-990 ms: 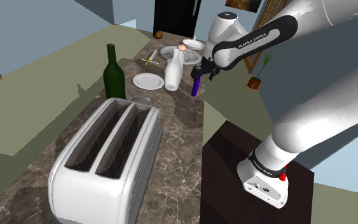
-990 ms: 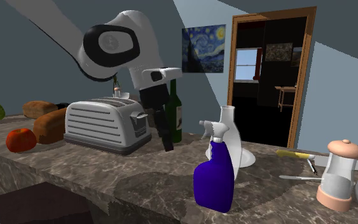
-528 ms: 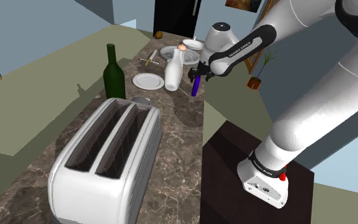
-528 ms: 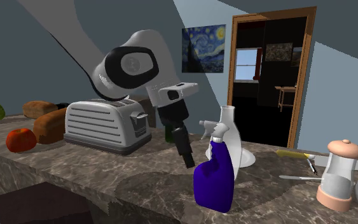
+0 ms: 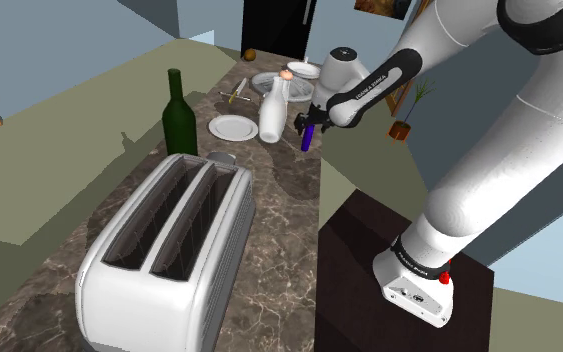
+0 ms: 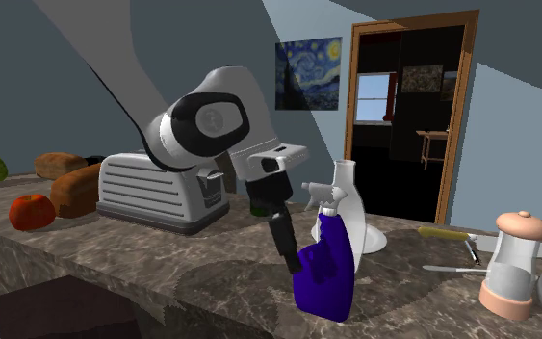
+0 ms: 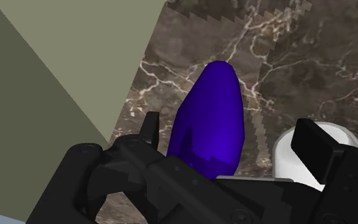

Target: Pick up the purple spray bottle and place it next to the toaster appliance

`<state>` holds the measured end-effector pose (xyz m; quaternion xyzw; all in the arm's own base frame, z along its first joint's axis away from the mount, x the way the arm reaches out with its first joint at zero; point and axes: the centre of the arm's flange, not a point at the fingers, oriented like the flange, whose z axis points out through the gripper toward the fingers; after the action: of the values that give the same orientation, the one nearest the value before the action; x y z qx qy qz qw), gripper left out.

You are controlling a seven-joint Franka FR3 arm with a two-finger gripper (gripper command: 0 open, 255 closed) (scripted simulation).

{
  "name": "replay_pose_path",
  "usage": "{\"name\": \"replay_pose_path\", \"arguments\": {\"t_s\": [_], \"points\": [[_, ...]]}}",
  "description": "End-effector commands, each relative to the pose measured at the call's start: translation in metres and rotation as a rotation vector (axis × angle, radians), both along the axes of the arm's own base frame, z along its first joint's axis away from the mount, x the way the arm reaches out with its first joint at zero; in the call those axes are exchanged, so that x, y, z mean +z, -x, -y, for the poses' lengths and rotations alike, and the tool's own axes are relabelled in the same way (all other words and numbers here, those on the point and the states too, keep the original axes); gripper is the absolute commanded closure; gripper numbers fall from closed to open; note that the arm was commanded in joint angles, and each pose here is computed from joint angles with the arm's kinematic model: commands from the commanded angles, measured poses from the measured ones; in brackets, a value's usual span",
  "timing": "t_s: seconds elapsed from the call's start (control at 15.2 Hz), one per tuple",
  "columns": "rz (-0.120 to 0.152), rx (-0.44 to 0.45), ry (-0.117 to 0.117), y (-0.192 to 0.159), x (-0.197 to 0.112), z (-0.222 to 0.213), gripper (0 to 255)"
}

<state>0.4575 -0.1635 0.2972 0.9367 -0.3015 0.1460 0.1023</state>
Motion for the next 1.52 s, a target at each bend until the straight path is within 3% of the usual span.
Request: {"name": "replay_pose_path", "arguments": {"t_s": [0.0, 0.26, 0.33, 0.92, 1.45], "points": [[0.0, 0.0, 0.0, -0.001, -0.001, 0.0, 0], [0.0, 0.0, 0.0, -0.001, -0.001, 0.0, 0], [0.0, 0.0, 0.0, -0.001, -0.001, 0.0, 255], [0.0, 0.0, 0.0, -0.001, -0.001, 0.0, 255], [0.0, 0.0, 0.0, -0.001, 0.041, 0.0, 255]]}}
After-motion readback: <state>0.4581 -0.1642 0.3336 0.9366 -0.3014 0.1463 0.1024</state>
